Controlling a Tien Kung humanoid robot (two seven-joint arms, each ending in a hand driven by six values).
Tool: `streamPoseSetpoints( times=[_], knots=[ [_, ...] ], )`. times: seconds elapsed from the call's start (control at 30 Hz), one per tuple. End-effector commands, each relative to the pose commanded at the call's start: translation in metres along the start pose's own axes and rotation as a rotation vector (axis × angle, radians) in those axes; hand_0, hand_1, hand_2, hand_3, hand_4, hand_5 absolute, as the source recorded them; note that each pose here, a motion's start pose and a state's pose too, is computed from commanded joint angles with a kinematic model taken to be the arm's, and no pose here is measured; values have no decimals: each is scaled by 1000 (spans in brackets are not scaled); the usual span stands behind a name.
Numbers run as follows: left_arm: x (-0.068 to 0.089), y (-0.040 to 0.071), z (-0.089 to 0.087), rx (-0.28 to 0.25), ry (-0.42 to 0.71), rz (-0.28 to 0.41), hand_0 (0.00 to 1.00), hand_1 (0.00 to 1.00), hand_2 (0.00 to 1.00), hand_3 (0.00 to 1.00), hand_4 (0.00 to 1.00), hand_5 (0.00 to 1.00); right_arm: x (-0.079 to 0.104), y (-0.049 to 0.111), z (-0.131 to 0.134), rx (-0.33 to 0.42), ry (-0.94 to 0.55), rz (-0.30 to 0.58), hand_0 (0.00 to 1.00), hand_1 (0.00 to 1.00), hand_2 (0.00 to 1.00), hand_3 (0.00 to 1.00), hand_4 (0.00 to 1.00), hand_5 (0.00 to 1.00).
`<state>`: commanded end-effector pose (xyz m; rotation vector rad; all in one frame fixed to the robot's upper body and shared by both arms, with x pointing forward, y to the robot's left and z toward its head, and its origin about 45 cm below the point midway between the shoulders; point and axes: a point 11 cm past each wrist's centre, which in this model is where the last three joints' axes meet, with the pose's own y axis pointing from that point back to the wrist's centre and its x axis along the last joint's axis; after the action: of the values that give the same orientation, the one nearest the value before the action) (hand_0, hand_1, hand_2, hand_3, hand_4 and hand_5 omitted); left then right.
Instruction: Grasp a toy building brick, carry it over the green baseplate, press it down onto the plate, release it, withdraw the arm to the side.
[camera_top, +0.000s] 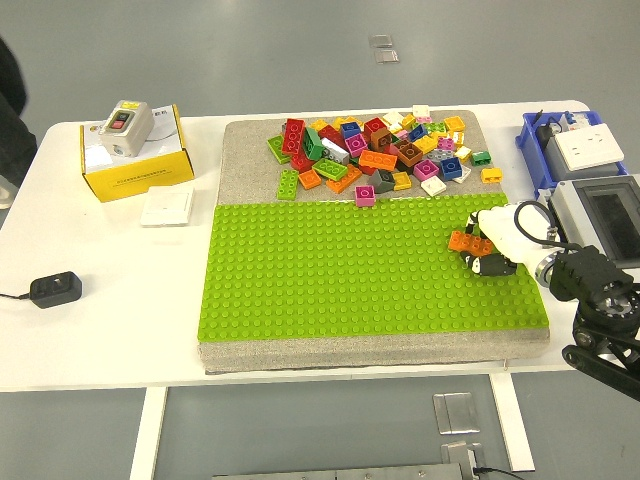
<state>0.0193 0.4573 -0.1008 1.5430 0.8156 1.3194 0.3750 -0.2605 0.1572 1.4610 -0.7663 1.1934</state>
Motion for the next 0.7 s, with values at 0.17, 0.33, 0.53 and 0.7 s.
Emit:
streamPoseSetpoints(
  times=[0.17,0.33,0.53,0.7],
  knots=[
    [0,0,0,-1,-1,0,672,654,628,664,395,463,4,-4,-21,56,6,3,286,303,444,460,522,325],
    [0,0,0,0,-4,1,672,654,629,665,395,462,6,-9,-58,141,23,9,286,298,439,454,536,335],
    [1,0,1,-2,-8,2,672,654,629,664,394,461,6,-14,-98,232,78,24,285,299,453,484,554,346],
    [1,0,1,-1,-10,2,672,654,628,664,395,461,4,-16,-119,278,109,38,279,301,439,451,523,322]
  ],
)
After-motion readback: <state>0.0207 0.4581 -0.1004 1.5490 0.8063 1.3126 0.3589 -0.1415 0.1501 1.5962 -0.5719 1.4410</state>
